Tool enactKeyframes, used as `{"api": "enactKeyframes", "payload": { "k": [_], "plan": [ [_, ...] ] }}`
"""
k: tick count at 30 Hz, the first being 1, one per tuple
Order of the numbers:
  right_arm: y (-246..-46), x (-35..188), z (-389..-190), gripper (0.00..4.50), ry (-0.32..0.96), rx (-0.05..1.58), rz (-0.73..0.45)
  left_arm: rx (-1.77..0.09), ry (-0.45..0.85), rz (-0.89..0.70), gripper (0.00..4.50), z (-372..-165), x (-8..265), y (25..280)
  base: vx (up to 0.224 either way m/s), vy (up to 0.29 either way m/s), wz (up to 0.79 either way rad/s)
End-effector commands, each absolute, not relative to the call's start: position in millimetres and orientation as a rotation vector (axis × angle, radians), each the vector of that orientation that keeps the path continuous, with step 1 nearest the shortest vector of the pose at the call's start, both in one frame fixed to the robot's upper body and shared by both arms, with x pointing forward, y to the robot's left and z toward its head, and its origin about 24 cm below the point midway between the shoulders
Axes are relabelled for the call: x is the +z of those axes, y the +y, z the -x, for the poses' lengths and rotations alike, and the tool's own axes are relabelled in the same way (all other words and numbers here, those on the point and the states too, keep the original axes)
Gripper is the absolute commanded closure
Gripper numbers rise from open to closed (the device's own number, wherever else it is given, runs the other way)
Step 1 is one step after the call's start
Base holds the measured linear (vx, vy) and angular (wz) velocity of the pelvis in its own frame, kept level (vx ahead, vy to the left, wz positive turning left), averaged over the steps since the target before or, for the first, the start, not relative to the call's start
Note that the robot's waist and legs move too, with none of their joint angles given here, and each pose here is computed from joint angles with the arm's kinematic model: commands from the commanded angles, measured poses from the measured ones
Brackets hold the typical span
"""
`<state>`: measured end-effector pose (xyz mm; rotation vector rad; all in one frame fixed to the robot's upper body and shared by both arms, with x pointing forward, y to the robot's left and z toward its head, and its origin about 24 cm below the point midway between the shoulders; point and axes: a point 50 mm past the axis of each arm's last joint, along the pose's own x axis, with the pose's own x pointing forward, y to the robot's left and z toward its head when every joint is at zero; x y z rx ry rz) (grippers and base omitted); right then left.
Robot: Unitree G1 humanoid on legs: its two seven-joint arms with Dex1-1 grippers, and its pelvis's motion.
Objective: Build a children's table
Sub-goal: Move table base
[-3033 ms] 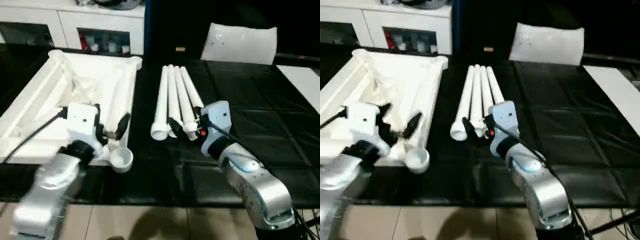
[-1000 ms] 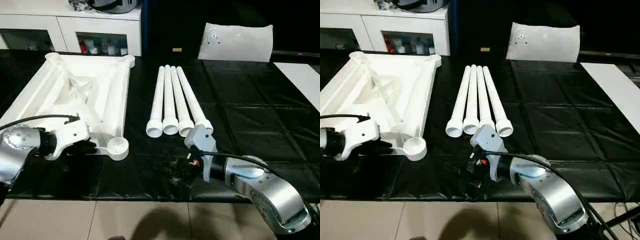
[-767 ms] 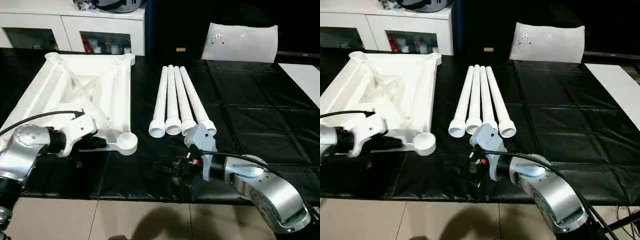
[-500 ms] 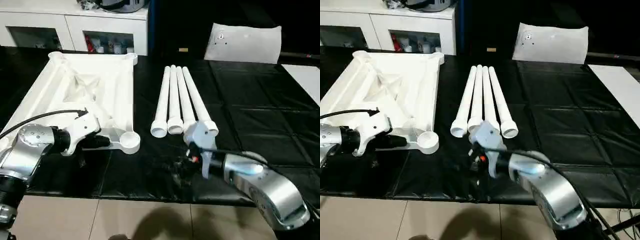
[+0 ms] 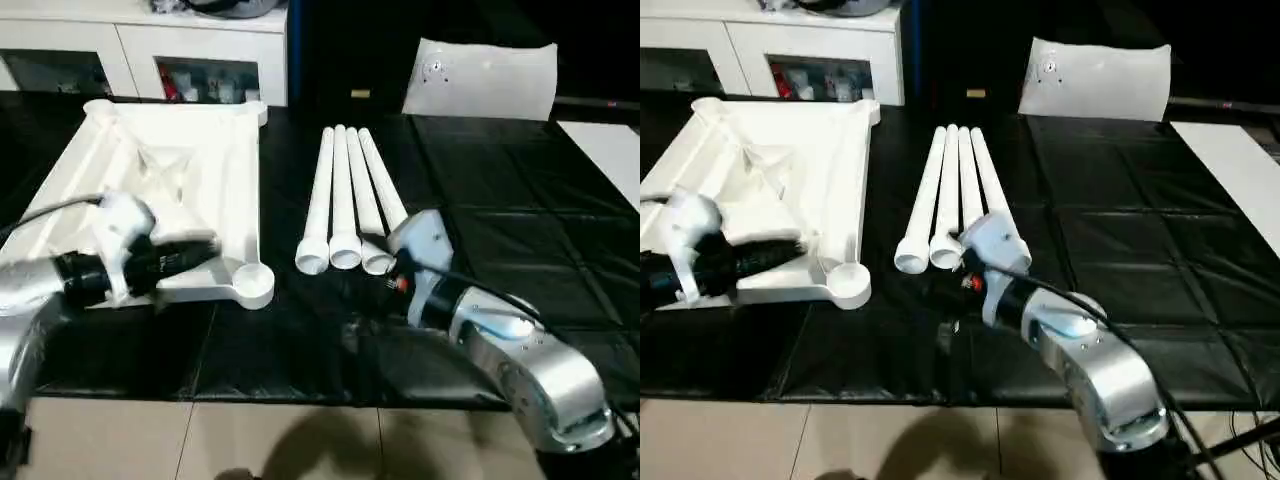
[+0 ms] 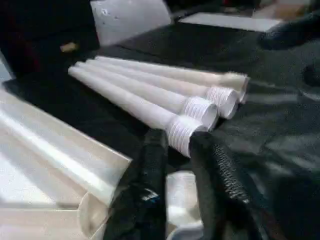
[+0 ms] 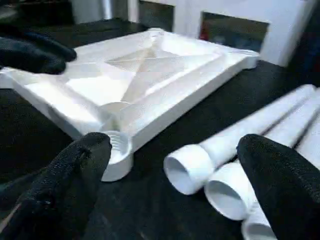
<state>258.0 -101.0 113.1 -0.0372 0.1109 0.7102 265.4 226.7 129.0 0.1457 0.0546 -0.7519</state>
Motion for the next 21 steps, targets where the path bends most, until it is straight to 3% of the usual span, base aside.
{"api": "enactKeyframes", "payload": {
  "k": [1, 2, 6, 13, 21],
  "plan": [
    [-110.1, 115, -260.4, 0.0, 0.107, 0.595, 0.018, -0.662, 0.016, -0.104, 3.19, -262, 126, 215, 0.0, 0.0, 0.0],
    [-111.6, 114, -260.0, 0.0, 0.109, 0.561, -0.009, -0.599, 0.002, -0.066, 2.95, -257, 117, 197, 0.0, 0.0, 0.0],
    [-112.0, 113, -258.5, 0.0, 0.096, 0.53, 0.017, -0.482, -0.001, 0.013, 2.8, -253, 108, 175, 0.0, 0.0, 0.0],
    [-108.8, 108, -260.9, 0.0, 0.107, 0.482, 0.013, -0.341, 0.003, 0.061, 2.03, -250, 105, 169, 0.001, 0.021, 0.01],
    [-108.0, 108, -266.7, 0.0, 0.095, 0.425, 0.001, -0.224, -0.002, 0.018, 1.97, -248, 110, 176, 0.009, 0.088, 0.55]
  ]
}}
